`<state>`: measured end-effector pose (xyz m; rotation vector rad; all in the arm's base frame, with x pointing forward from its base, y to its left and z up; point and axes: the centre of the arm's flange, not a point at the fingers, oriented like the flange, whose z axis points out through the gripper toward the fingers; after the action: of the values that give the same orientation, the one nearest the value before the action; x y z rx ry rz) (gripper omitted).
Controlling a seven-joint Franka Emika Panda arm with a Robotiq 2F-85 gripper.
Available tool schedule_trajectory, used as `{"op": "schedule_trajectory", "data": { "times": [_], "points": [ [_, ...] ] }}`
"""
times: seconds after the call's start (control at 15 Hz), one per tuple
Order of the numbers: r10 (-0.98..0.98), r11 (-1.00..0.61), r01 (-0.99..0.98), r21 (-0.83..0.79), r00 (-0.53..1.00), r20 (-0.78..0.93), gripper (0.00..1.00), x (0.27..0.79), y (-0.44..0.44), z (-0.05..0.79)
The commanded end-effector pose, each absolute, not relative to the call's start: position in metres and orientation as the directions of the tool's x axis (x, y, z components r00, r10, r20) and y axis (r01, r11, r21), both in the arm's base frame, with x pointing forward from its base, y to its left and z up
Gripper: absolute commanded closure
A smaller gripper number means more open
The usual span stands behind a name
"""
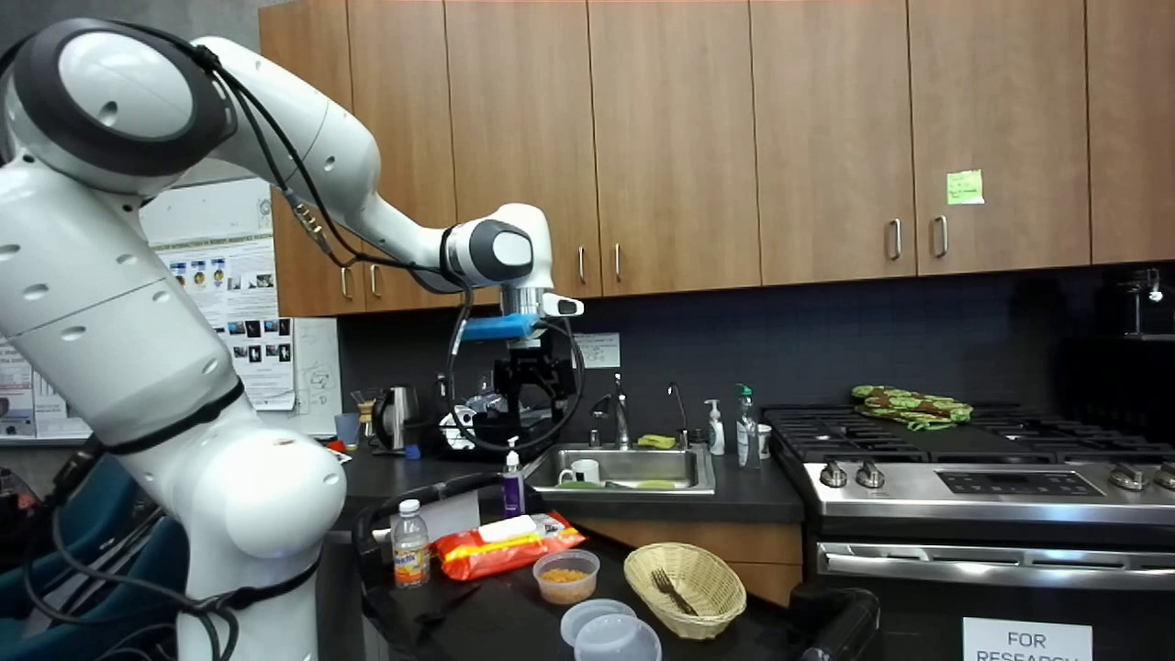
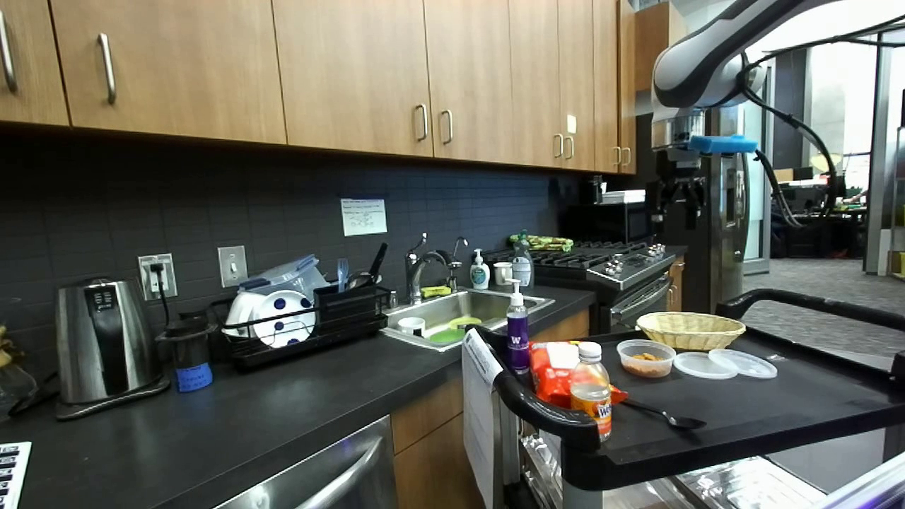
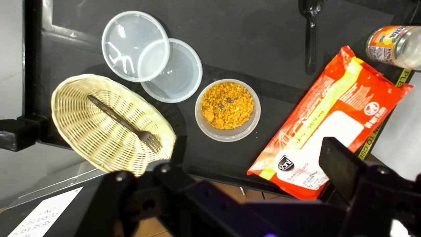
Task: Move the brown basket to the front left
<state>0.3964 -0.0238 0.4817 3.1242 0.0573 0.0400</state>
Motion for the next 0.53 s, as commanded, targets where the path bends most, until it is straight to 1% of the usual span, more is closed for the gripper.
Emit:
{"op": "schedule_trajectory", "data": {
  "times": [0.0, 0.33, 0.47],
  "points": [
    [0.045, -0.999, 0.044, 0.027, 0.999, 0.025, 0.00, 0.424, -0.034, 0.471],
    [0.025, -1.000, 0.025, 0.007, 1.000, -0.001, 0.00, 0.433, -0.045, 0.447],
    [0.015, -1.000, 0.015, 0.023, 1.000, -0.013, 0.00, 0.436, -0.047, 0.440]
  ]
}}
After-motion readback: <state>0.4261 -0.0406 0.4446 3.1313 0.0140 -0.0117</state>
